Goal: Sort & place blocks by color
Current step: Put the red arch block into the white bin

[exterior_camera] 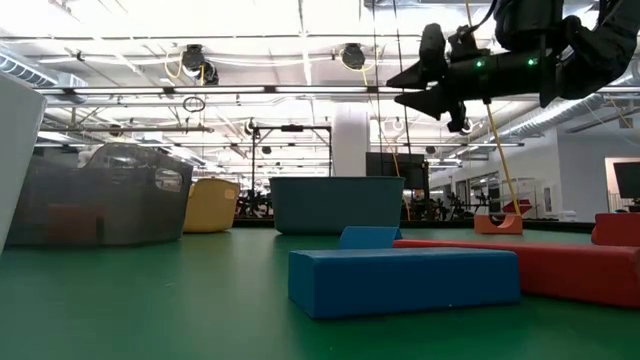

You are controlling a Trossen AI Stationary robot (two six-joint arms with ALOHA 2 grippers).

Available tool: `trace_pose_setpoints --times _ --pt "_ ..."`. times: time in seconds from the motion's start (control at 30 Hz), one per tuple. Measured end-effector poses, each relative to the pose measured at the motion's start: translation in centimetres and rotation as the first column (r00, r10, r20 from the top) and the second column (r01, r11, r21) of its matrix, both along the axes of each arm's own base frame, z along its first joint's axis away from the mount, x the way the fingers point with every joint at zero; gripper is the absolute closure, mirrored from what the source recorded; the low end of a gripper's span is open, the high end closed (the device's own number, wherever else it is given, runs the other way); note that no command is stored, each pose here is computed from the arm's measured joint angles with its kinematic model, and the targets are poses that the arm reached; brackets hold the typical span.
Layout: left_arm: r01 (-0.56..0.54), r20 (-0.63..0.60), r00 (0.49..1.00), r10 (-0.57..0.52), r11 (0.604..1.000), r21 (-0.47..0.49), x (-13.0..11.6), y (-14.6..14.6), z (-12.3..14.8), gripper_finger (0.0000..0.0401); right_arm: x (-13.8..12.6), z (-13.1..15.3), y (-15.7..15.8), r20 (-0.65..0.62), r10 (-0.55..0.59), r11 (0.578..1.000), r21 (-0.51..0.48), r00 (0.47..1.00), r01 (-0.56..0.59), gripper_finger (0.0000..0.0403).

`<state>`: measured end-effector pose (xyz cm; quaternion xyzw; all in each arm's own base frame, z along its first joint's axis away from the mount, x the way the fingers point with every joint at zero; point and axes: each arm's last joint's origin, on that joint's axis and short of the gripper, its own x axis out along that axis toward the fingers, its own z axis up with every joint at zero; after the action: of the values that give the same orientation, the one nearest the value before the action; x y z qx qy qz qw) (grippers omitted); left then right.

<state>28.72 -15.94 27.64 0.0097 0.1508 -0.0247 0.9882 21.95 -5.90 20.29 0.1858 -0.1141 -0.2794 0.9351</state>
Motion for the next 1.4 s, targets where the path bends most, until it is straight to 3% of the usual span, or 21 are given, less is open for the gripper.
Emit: trace_pose_setpoints --times 0.17,0.33,0.6,0.97,1.07,1.2,1.3,1.4 --pt "0.024 -0.076 0.997 -0.031 0.995 -0.096 0.4 0.9 -0.6 0.0277 0.2 -0.2 0.3 0.030 0.141 0.986 0.082 0.990 -0.143 0.0232" --pt "0.024 -0.095 0.995 -0.036 0.993 -0.117 0.6 1.5 -0.7 0.0277 0.7 -1.4 1.8 -0.080 0.337 0.936 0.132 0.938 -0.325 0.0232" --pt "0.034 -0.075 0.996 -0.043 0.994 -0.108 0.7 1.5 -0.5 0.0277 0.9 -2.0 4.5 -0.172 0.442 0.897 0.105 0.881 -0.429 0.0232" --pt "0.005 -0.074 0.997 -0.013 0.994 -0.107 1.0 2.1 -0.5 0.0277 1.1 -1.4 8.4 -0.172 0.580 0.814 0.075 0.796 -0.576 0.0232" --pt "0.000 -0.074 0.997 -0.008 0.994 -0.106 1.1 2.3 -0.5 0.0276 1.8 0.1 9.5 -0.175 0.604 0.788 -0.019 0.778 -0.616 0.0232" --pt "0.002 -0.074 0.997 -0.009 0.995 -0.100 1.1 2.3 -0.5 0.0276 3.0 1.9 10.5 -0.278 0.598 0.752 -0.130 0.752 -0.646 0.0232" --pt "0.008 -0.074 0.997 -0.015 0.996 -0.093 1.1 2.2 -0.5 0.0277 3.5 2.1 10.8 -0.380 0.590 0.740 -0.097 0.712 -0.665 0.0232" --pt "0.018 -0.073 0.997 -0.024 0.997 -0.079 1.0 2.1 -0.5 0.0277 3.6 1.5 10.8 -0.480 0.585 0.749 0.011 0.654 -0.662 0.0232"
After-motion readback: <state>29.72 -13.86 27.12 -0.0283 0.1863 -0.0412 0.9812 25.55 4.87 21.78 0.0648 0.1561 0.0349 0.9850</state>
